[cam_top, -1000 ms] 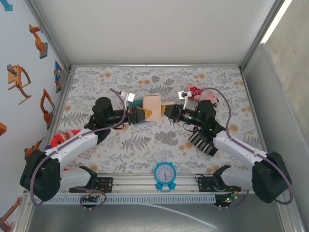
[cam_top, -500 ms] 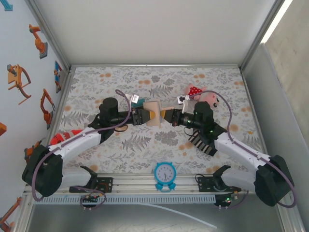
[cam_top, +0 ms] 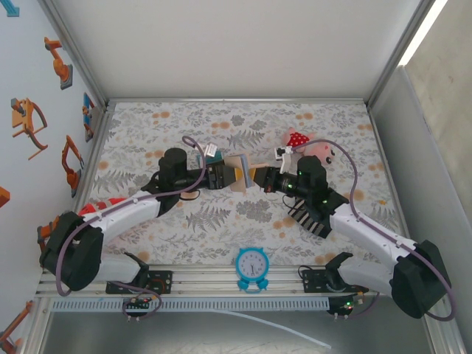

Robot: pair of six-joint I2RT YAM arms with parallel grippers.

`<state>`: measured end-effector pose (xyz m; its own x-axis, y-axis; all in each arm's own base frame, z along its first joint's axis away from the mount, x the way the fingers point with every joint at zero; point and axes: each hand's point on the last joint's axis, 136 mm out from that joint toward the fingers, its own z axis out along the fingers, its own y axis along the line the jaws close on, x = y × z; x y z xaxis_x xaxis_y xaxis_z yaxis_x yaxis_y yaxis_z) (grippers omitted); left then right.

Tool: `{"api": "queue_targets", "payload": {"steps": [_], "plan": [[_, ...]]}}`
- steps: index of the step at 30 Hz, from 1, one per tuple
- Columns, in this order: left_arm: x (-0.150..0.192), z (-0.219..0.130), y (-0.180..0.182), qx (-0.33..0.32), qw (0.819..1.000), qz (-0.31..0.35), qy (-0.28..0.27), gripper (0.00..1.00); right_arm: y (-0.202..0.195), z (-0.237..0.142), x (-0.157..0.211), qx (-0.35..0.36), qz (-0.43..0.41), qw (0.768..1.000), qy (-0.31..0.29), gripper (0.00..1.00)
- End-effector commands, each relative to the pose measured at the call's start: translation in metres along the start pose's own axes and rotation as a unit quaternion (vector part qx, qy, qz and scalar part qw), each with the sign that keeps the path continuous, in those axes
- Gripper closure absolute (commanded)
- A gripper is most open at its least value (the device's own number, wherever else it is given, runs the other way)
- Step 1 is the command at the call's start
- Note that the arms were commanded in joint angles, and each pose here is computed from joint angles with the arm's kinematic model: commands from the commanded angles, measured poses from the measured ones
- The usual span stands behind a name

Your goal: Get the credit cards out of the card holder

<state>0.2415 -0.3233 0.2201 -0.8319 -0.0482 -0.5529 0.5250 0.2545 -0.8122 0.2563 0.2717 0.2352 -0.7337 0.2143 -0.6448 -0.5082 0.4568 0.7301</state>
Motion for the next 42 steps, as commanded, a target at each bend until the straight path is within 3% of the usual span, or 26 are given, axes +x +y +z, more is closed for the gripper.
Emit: {"api": "queue_targets", "payload": {"steps": [1,8,28,34,42], "plan": [[-0.015,0.006,-0.021,0.033,0.999,0.016,-0.015,0.16,0.014,-0.002,-0.018,-0.006,-0.018,0.999,-0.028,1.0],[-0.015,0.012,-0.022,0.04,0.999,0.011,-0.009,0.07,0.002,-0.001,-0.018,0.023,-0.01,0.999,-0.027,1.0],[-0.006,0.011,-0.005,-0.012,1.0,0.005,0.011,0.15,-0.002,-0.018,-0.022,0.058,-0.019,0.997,-0.048,1.0],[-0.003,0.01,-0.002,-0.019,1.0,0.004,0.013,0.28,-0.002,-0.024,-0.022,0.064,-0.023,0.996,-0.053,1.0],[-0.006,0.011,-0.004,-0.016,1.0,0.007,0.011,0.6,-0.001,-0.024,-0.02,0.06,-0.022,0.997,-0.049,1.0]]}}
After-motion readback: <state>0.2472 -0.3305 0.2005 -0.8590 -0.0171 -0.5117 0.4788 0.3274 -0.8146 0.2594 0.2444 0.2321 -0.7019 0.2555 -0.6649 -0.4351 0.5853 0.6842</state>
